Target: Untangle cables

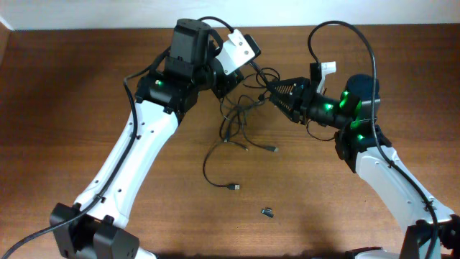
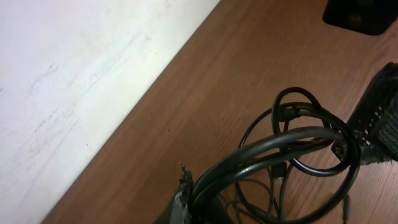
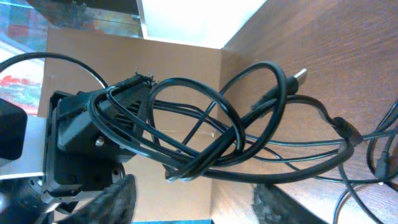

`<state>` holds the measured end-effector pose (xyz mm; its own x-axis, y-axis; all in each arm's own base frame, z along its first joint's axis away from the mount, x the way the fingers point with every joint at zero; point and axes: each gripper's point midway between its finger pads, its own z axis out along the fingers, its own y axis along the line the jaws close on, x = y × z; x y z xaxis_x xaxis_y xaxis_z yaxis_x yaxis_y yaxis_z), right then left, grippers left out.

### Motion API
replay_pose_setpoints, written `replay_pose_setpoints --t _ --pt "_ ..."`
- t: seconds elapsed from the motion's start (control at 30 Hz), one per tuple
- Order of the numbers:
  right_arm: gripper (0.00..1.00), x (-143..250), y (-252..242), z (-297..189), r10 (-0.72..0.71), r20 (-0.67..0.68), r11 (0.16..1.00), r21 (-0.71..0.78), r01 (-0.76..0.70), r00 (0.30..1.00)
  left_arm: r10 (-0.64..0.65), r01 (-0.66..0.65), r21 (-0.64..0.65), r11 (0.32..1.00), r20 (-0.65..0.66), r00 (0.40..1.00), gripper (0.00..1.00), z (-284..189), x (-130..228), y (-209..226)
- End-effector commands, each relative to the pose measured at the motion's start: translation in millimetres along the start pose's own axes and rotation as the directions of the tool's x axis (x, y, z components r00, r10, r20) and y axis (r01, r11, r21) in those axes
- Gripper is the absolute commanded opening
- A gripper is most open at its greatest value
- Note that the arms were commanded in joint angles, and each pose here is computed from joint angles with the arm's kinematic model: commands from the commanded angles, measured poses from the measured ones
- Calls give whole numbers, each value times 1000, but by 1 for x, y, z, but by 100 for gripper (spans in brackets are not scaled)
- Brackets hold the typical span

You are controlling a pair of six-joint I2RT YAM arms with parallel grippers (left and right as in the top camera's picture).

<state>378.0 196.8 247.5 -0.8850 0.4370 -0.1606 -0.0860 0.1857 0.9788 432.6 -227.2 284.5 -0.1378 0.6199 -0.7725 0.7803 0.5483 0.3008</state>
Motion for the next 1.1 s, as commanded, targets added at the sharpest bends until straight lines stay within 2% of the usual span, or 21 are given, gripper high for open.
replay_pose_setpoints --t 0.0,0.07,0.27,0.37,0.6,0.8,0.83,0.87,0.9,1.0,1.07 --pt "50 -6 1 -1 32 27 999 2 -32 999 74 -75 9 997 35 997 0 -7 -14 -4" --pt "46 -7 2 -1 29 33 1000 0 -29 999 84 -85 18 996 40 996 0 -5 -17 -9" --pt "43 -8 2 -1 28 41 1000 2 -28 999 98 -100 39 994 50 994 0 -3 -24 -21" --pt "34 -10 1 -1 28 51 1000 5 -28 998 107 -110 51 993 56 993 0 -2 -27 -28" --pt "31 -18 -2 -2 23 101 999 21 -26 995 121 -126 73 989 67 990 0 0 -33 -41" --pt "18 -20 -6 -2 22 116 999 37 -27 993 118 -123 80 989 57 991 0 0 -31 -42" --pt "13 -21 -6 -2 16 118 999 39 -20 993 118 -122 82 989 55 992 0 0 -30 -43" --pt "4 -21 -7 -2 17 117 999 40 -22 993 117 -121 84 989 53 992 0 0 -30 -43" --pt "4 -20 -7 -2 17 117 999 40 -22 993 117 -121 84 989 53 992 0 0 -30 -43" --pt "4 -14 -4 -1 -30 83 999 33 28 996 117 -121 82 989 55 992 0 0 -30 -43" --pt "4 -6 0 0 -134 31 991 12 133 991 111 -115 80 990 58 992 0 0 -31 -42"
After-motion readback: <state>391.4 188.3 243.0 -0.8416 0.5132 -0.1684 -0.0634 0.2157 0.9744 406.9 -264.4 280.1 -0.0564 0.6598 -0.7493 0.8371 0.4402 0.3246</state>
